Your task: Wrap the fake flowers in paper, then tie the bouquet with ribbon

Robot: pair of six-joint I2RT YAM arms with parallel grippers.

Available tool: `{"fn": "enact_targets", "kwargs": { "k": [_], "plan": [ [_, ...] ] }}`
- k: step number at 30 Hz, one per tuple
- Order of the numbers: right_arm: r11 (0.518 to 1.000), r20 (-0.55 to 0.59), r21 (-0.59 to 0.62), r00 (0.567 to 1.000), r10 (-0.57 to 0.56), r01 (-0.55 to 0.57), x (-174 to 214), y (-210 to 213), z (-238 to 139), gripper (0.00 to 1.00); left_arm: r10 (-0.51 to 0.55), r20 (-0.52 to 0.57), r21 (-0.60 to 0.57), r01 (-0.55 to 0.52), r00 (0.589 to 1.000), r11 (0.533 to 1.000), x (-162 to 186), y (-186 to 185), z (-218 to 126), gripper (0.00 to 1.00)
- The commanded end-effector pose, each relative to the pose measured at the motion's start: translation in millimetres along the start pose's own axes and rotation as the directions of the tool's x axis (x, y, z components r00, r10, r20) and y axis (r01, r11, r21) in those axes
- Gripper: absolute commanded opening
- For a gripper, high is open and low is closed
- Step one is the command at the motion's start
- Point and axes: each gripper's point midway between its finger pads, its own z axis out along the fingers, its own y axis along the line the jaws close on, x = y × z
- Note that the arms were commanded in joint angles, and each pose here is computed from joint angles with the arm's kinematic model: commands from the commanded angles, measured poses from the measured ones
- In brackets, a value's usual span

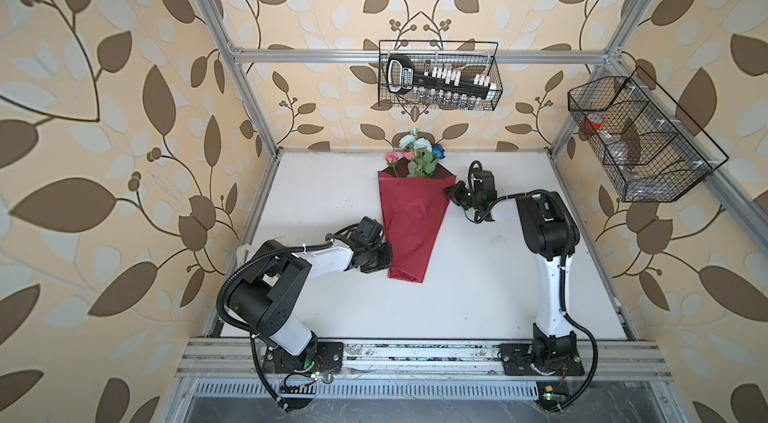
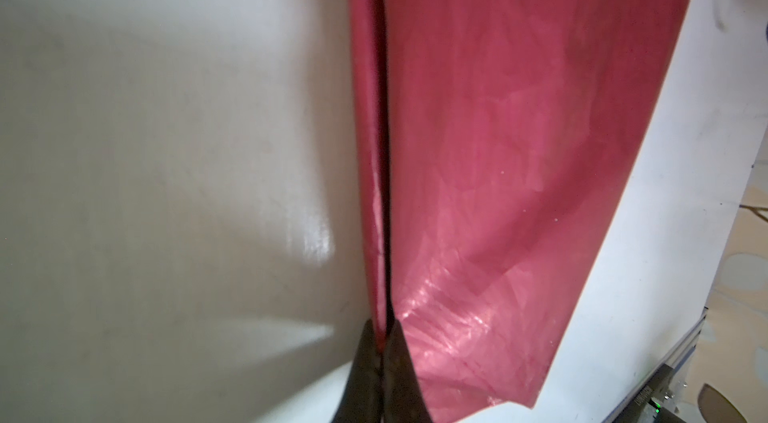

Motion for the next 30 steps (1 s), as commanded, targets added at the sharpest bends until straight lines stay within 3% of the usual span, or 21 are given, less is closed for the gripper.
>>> {"fn": "enact_targets", "kwargs": {
  "k": [1, 13, 20, 25, 30],
  "plan": [
    [0.991, -0.012, 0.102, 0.996, 0.091, -0.089, -3, -43, 10, 0.14, -0.08, -0.148, -0.239, 0.043, 0.986, 0.97, 52, 66, 5, 0.0],
    [0.99, 0.005, 0.1, 0.995, 0.099, -0.099, -51, -44, 34, 0.15, -0.076, -0.146, -0.226, 0.041, 0.986, 0.973, 52, 63, 3, 0.0],
    [0.994, 0.035, 0.098, 0.999, 0.039, -0.042, -87, -30, 18, 0.2, -0.083, -0.146, -0.208, 0.051, 0.986, 0.977, 54, 62, 4, 0.0],
    [0.996, 0.051, 0.092, 0.998, -0.025, 0.02, -106, -11, 2, 0.3, -0.082, -0.145, -0.201, 0.052, 0.986, 0.978, 53, 60, 5, 0.0],
    [0.996, 0.047, 0.083, 0.998, -0.039, 0.035, -98, 3, -23, 0.34, -0.076, -0.147, -0.191, 0.047, 0.986, 0.98, 52, 58, 5, 0.0]
  ]
}}
